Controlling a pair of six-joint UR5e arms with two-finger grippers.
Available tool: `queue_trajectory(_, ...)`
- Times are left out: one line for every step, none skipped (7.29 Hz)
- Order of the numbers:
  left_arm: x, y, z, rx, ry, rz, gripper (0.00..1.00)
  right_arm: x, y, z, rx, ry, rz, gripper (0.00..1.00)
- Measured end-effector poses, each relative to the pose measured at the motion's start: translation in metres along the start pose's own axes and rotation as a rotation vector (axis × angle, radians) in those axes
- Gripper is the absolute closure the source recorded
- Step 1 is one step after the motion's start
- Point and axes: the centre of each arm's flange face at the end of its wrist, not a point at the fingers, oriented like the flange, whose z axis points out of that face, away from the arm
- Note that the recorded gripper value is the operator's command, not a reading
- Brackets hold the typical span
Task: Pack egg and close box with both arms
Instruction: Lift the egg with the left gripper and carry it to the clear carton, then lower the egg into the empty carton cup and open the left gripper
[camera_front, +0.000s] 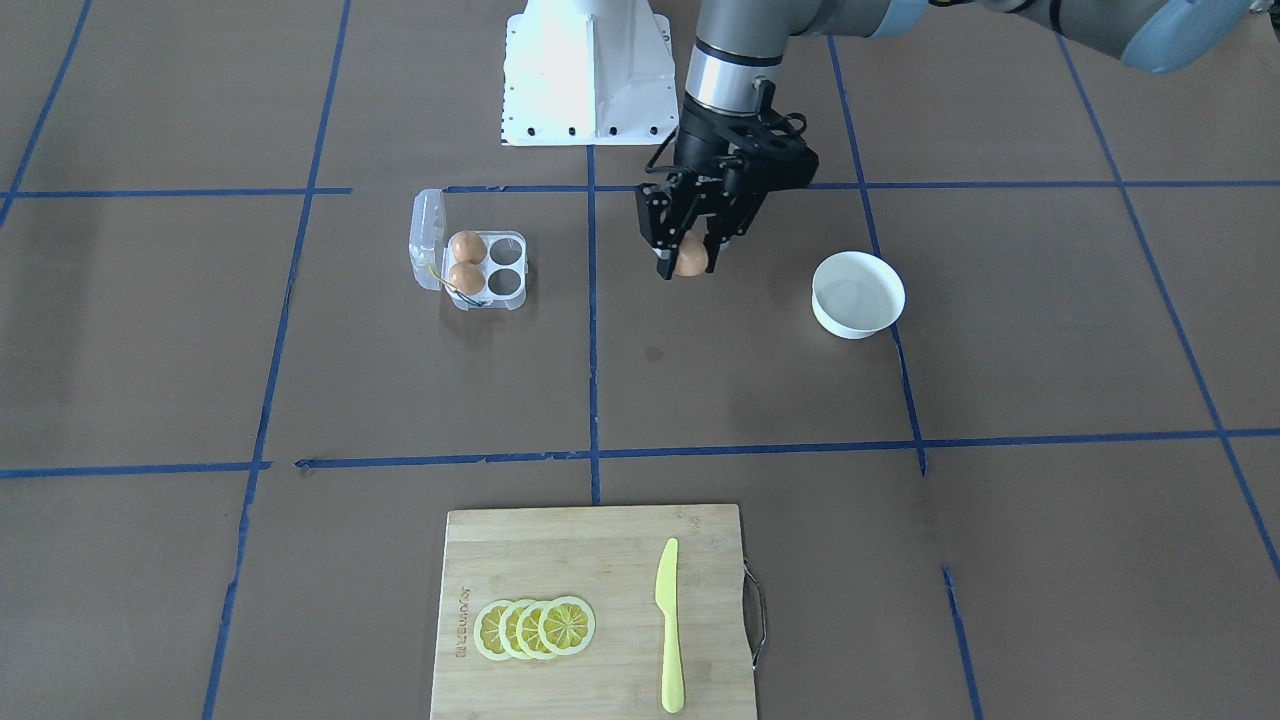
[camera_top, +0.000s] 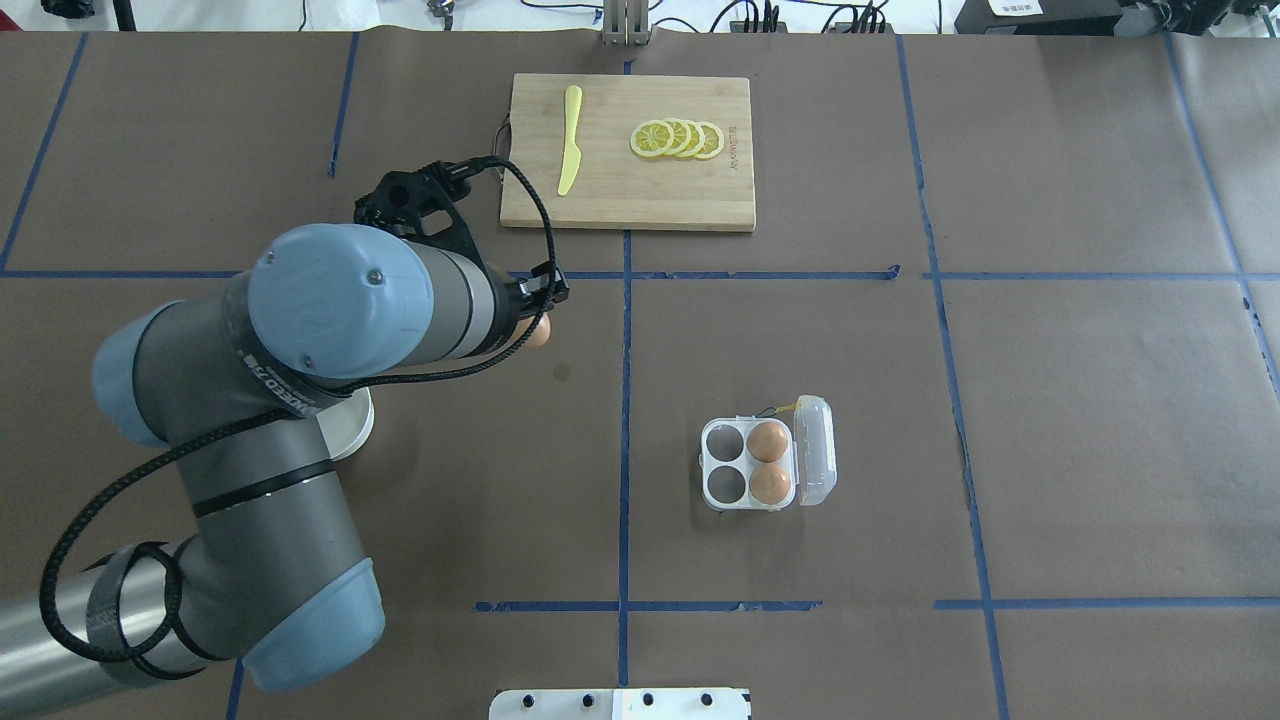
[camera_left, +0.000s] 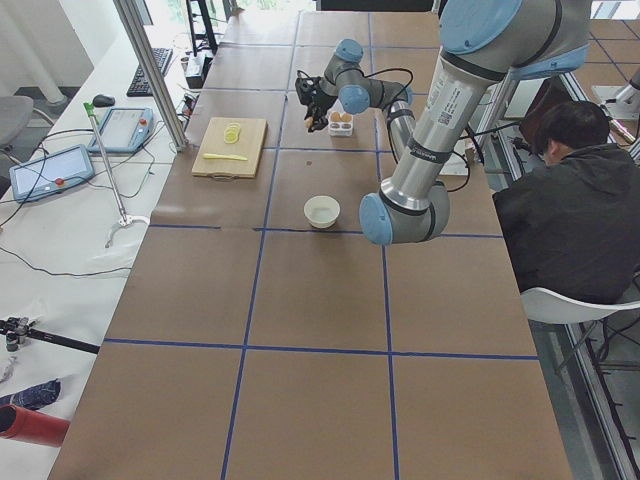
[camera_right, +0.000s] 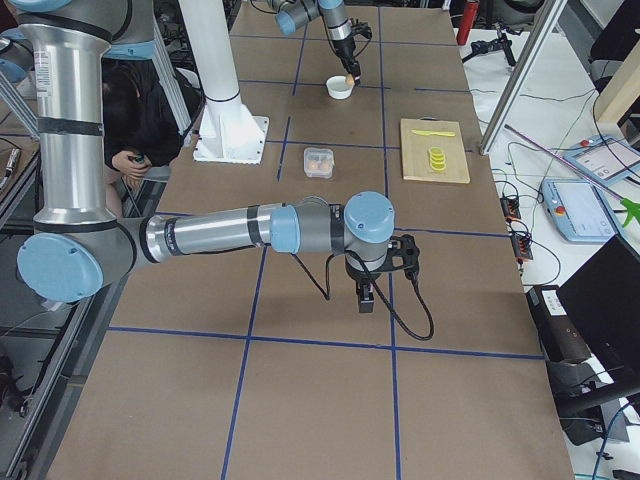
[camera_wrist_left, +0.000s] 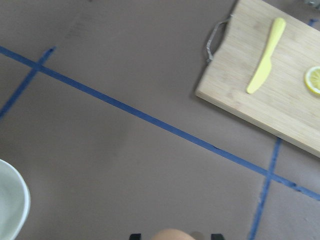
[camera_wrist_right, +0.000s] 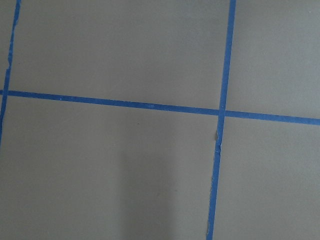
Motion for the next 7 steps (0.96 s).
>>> queue_trajectory(0.020, 0.028, 0.002, 0.022, 0.092, 0.108, 1.00, 0.000, 0.000, 0.000, -0.001, 0.000, 0.002, 0.00)
queue_trajectory(0.031, 0.060, 0.008, 0.044, 0.173, 0.171, 1.00, 0.001, 0.001, 0.001, -0.002, 0.000, 0.004, 0.00)
queue_trajectory(0.036, 0.091, 0.023, 0.067, 0.250, 0.195, 1.00, 0.002, 0.003, 0.001, -0.003, -0.001, 0.006, 0.00)
queue_trajectory(0.036, 0.116, 0.040, 0.087, 0.299, 0.211, 1.00, 0.002, 0.003, 0.001, -0.003, -0.001, 0.006, 0.00)
queue_trajectory(0.036, 0.130, 0.054, 0.099, 0.323, 0.242, 1.00, 0.001, 0.003, 0.001, -0.002, -0.001, 0.005, 0.00)
queue_trajectory(0.040, 0.138, 0.065, 0.109, 0.326, 0.292, 1.00, 0.000, 0.003, 0.000, 0.000, 0.000, 0.002, 0.00)
queue_trajectory(0.046, 0.143, 0.076, 0.117, 0.324, 0.339, 1.00, -0.001, 0.003, -0.002, 0.002, 0.000, 0.000, 0.00)
